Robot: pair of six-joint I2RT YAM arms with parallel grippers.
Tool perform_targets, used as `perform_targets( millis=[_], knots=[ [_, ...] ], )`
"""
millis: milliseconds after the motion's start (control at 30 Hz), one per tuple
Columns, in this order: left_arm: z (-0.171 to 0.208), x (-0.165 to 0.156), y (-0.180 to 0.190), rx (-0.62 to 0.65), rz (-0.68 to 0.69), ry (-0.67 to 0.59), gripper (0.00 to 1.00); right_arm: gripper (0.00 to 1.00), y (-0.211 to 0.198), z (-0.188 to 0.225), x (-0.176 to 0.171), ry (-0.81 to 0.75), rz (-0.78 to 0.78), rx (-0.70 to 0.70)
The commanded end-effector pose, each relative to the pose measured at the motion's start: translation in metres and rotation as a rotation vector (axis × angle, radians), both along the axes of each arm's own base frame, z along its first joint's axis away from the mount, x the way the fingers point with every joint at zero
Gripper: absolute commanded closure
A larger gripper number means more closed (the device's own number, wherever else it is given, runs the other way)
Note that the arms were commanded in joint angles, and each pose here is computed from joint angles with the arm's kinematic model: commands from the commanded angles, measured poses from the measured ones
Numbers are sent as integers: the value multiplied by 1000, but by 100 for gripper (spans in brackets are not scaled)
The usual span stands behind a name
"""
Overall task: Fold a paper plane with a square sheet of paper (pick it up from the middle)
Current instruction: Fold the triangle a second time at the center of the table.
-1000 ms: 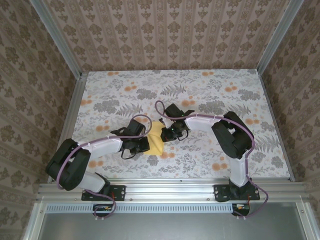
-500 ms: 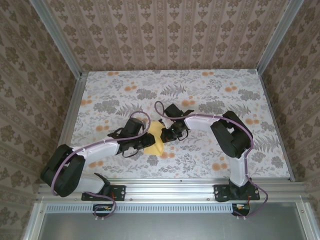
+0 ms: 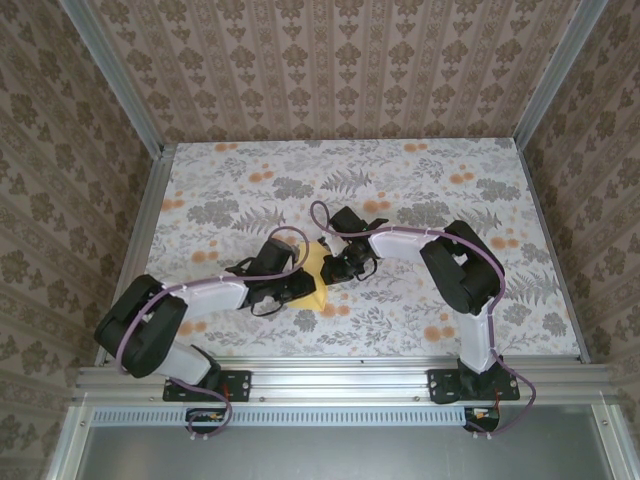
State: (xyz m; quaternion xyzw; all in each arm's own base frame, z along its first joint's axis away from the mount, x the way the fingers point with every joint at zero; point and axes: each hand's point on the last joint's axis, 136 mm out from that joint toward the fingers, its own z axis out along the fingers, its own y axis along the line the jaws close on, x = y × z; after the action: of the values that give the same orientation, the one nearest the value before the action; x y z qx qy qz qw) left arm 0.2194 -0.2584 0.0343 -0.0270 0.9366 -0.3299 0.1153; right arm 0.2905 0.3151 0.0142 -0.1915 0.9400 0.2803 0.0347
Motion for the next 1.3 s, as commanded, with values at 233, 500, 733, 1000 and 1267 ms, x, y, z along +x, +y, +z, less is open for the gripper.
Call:
perform_targets(
  millis=[233, 500, 733, 1000, 1267],
  knots=[
    [-4, 1, -6, 3, 3, 20, 80, 75, -6, -9, 2, 73, -69, 20],
    [-3, 1, -4, 9, 20, 18, 80, 64, -4, 1, 3, 108, -108, 108],
    [-1, 1, -1, 13, 42, 8, 79, 58, 1, 15, 2, 112, -110, 190],
    [-4, 1, 1, 30, 46, 13, 77, 58, 8, 25, -9, 133, -51, 283],
    [-6, 0, 2, 46, 44, 19, 76, 76, 13, 36, -11, 120, -23, 330]
  ],
)
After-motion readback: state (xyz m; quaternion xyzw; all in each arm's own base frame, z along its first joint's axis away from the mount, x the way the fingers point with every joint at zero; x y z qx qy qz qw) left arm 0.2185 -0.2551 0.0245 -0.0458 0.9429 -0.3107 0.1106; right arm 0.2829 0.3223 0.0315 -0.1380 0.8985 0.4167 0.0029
